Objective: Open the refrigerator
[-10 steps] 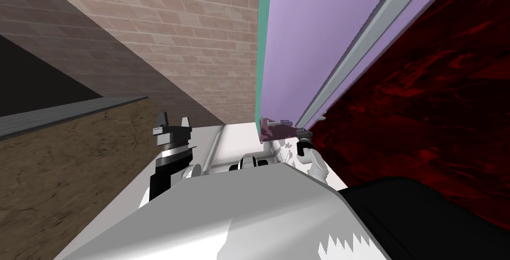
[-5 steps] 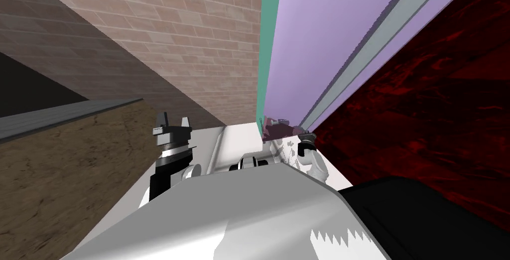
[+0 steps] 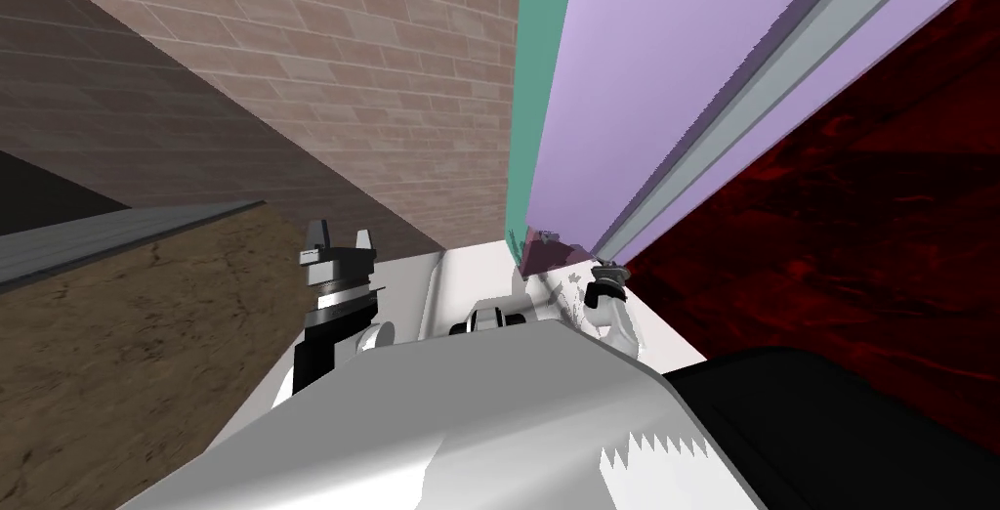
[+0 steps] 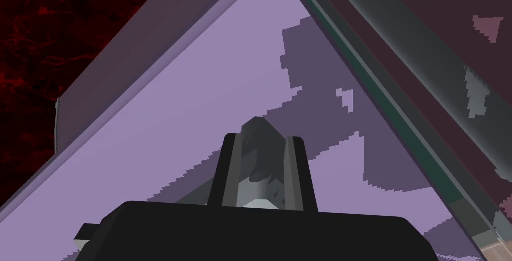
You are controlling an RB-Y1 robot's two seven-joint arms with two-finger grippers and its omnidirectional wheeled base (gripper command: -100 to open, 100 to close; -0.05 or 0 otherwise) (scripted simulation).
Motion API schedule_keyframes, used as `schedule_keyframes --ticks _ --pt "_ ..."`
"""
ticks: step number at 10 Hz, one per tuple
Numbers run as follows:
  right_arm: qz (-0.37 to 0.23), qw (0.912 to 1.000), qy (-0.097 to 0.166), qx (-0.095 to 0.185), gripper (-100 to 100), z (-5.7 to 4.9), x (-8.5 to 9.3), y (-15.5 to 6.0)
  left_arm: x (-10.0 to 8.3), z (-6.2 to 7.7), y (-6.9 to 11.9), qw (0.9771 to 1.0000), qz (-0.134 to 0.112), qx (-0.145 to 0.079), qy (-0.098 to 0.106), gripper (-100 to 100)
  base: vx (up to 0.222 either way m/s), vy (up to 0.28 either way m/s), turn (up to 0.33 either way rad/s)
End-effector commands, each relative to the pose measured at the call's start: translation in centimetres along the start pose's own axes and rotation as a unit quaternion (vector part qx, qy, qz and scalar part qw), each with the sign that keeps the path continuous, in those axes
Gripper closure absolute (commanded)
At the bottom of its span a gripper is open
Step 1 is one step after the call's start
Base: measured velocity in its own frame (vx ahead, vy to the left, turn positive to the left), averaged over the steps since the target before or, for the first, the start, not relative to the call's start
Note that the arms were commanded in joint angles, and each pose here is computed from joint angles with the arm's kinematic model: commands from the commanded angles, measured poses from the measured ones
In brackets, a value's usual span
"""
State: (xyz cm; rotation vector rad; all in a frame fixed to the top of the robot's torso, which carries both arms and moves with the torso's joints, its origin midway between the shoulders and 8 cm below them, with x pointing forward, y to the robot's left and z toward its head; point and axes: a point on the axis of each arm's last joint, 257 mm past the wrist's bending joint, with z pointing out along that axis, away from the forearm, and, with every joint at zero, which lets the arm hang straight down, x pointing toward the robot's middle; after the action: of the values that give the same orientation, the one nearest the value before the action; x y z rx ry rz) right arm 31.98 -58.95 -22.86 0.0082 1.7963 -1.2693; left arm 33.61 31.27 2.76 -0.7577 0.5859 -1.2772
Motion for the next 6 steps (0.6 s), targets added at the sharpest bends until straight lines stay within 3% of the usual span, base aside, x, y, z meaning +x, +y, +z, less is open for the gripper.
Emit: schedule_keyframes --ticks 1,2,6 --pt "0.005 0.9996 0.014 0.025 100 -0.3 0.4 -1.6 0.0 0.0 0.0 1.0 0.0 0.0 0.0 0 0.083 0.278 -0.12" --pt "0.003 0.9992 0.027 0.028 -100 -0.8 0.9 -2.4 0.0 0.0 0.0 1.0 0.0 0.0 0.0 0 0.01 0.106 0.077" --pt "0.007 0.9982 0.043 0.041 -100 -1.5 0.4 -4.4 0.0 0.0 0.0 1.0 0.0 0.0 0.0 0 -0.045 -0.069 0.126"
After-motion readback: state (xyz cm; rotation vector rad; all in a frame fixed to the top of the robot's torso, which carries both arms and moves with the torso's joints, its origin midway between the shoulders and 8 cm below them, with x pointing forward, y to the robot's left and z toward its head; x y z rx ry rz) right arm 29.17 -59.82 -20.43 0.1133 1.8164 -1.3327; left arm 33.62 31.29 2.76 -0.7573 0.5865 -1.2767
